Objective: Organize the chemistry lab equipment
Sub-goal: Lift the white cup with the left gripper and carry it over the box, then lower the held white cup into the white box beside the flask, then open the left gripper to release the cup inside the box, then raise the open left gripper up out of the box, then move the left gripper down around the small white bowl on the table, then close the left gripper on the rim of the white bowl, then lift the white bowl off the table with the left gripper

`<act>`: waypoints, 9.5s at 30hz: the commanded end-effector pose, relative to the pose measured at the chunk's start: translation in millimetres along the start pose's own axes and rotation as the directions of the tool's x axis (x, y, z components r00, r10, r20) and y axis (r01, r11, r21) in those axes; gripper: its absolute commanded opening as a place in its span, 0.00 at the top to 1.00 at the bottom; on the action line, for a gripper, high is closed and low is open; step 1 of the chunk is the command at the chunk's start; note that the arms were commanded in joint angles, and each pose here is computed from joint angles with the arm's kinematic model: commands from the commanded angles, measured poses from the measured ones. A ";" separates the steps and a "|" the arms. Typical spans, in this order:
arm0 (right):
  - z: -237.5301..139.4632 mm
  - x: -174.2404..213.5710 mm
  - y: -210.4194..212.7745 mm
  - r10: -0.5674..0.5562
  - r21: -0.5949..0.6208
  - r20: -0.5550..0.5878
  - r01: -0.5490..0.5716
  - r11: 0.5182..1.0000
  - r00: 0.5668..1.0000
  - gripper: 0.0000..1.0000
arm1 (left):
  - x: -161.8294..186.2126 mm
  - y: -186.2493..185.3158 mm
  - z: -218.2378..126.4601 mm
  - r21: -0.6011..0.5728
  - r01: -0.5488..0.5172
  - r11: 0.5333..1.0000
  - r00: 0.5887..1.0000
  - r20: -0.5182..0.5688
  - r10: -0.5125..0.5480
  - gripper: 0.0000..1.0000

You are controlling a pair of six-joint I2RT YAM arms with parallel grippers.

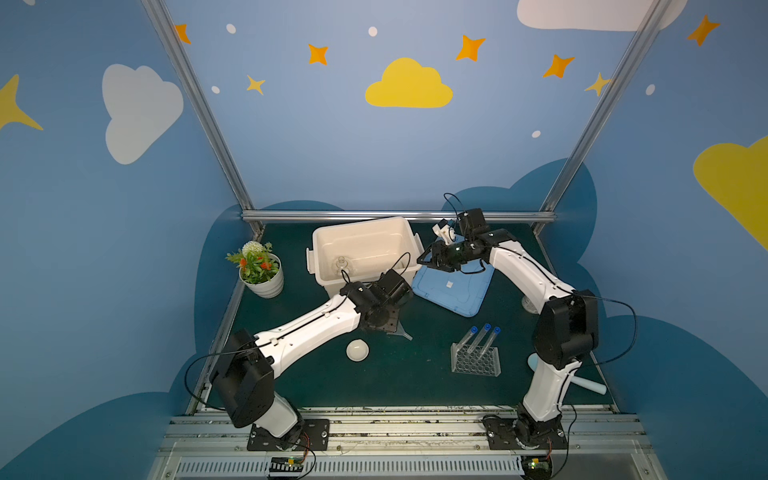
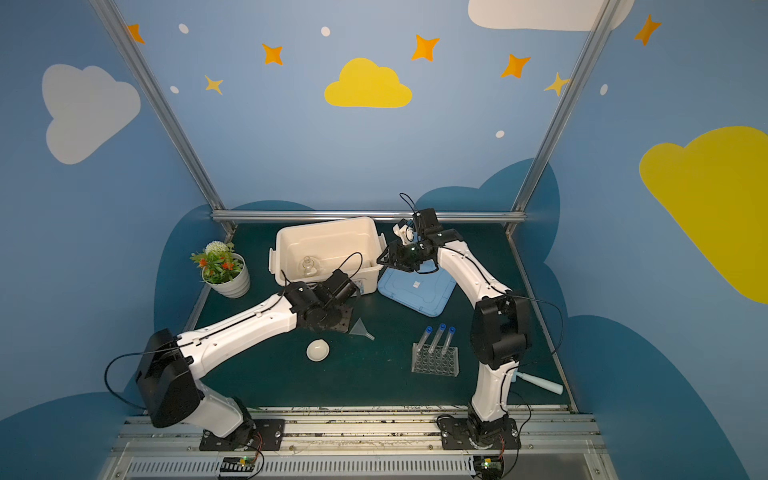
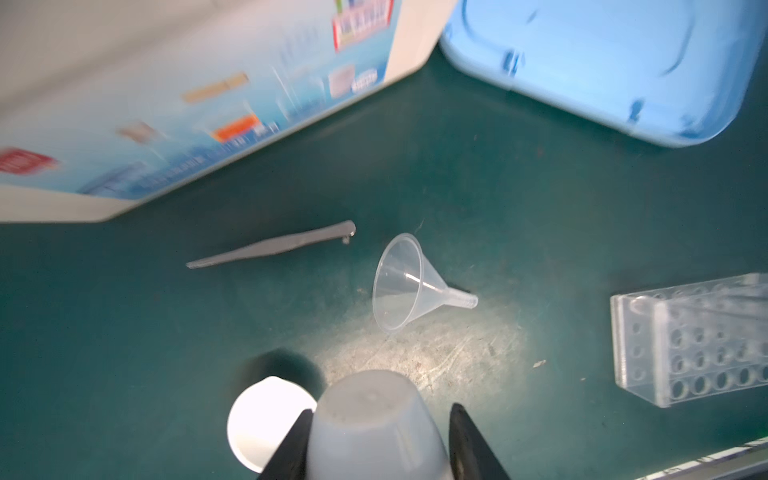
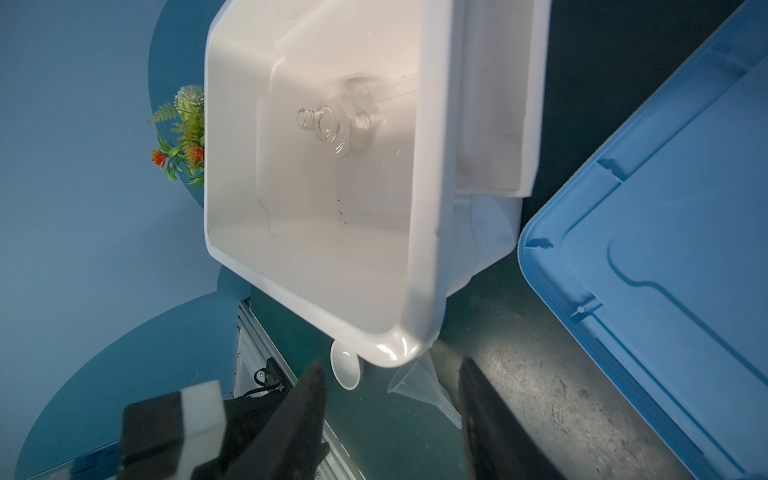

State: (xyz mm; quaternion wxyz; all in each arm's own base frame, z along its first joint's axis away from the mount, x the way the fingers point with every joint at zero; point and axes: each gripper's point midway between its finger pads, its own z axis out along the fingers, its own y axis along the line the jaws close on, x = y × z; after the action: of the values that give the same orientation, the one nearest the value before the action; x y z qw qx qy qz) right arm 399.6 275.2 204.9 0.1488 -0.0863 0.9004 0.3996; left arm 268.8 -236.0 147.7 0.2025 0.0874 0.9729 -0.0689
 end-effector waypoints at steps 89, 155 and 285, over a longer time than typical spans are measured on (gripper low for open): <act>16.3 -6.0 65.1 -0.177 -0.105 0.002 0.176 0.979 0.984 0.47 | -102.6 163.4 114.7 0.005 0.117 0.993 0.970 -0.214 -0.113 0.69; 17.4 -3.0 58.1 -0.160 -0.075 -0.019 0.158 0.985 0.987 0.45 | -180.8 134.2 -18.4 0.029 0.084 0.996 0.983 0.161 -0.088 0.00; 3.5 0.5 34.2 -0.117 -0.054 -0.009 0.117 0.992 0.993 0.42 | 110.0 83.9 90.3 -0.231 0.096 0.968 0.928 -0.330 -0.171 0.26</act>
State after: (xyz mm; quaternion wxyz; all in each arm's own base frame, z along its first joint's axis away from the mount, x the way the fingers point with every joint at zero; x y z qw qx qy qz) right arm 395.0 305.7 215.8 0.1562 -0.1425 0.8874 0.4098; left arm 220.6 -151.9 16.9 0.0394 0.0054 0.9986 0.0352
